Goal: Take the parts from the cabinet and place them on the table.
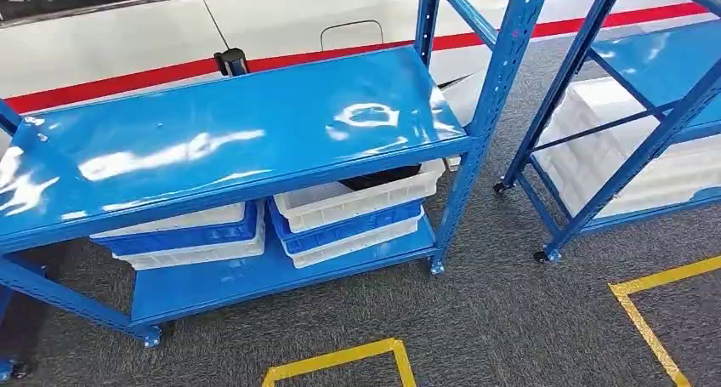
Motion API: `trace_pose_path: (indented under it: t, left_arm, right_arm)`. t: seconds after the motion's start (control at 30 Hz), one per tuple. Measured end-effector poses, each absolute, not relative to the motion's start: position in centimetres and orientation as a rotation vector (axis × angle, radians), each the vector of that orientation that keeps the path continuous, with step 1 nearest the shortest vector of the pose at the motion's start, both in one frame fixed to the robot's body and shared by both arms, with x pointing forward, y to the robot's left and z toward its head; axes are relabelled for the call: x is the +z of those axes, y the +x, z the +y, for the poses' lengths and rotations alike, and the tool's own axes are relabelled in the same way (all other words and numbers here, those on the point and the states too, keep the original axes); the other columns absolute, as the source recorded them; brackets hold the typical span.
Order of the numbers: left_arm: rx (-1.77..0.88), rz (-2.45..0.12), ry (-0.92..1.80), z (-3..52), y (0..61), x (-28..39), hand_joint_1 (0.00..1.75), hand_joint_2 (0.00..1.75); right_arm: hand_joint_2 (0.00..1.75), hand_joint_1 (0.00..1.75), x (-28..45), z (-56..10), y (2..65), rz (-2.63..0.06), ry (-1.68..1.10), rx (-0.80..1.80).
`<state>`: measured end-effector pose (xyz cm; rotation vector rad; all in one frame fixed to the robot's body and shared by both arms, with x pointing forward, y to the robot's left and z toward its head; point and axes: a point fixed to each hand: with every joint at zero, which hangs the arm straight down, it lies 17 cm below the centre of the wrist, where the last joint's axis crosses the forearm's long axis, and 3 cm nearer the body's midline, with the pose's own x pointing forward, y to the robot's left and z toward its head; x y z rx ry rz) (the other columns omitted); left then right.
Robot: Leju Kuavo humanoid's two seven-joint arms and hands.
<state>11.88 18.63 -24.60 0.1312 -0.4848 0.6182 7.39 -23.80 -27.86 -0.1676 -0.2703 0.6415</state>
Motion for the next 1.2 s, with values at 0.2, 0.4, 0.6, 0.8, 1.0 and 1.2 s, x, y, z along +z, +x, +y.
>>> trace_pose_path:
  t: [0.2, 0.4, 0.6, 0.8, 1.0, 1.2]
  left_arm:
    - [0.618, -0.482, 0.133, 18.7, 11.7, -24.7, 0.0, 0.0]
    - [0.618, -0.486, 0.132, 18.7, 11.9, -24.6, 0.0, 0.0]
    - [0.618, -0.486, 0.128, 18.5, 12.0, -24.6, 0.0, 0.0]
    - [0.62, -0.45, 0.135, 18.5, 11.5, -24.9, 0.0, 1.75]
    - [0.612, -0.378, 0.173, 18.9, 10.1, -25.4, 0.0, 1.75]
    - [0.611, -0.305, 0.197, 19.3, 8.8, -26.0, 0.0, 1.75]
  right_arm:
    - [0.0, 0.0, -27.8, -23.8, 7.6, -0.273, -0.168, 0.643]
    - [0.0, 0.0, -27.8, -23.5, 7.9, -0.279, -0.166, 0.643]
    - [0.0, 0.0, -27.9, -23.8, 7.4, -0.271, -0.167, 0.643]
    - [0.0, 0.0, -27.8, -23.9, 7.9, -0.277, -0.171, 0.624]
    - [1.75, 0.0, -27.7, -24.4, 8.3, -0.28, -0.199, 0.6]
    - [1.75, 0.0, -27.9, -25.0, 7.7, -0.239, -0.223, 0.571]
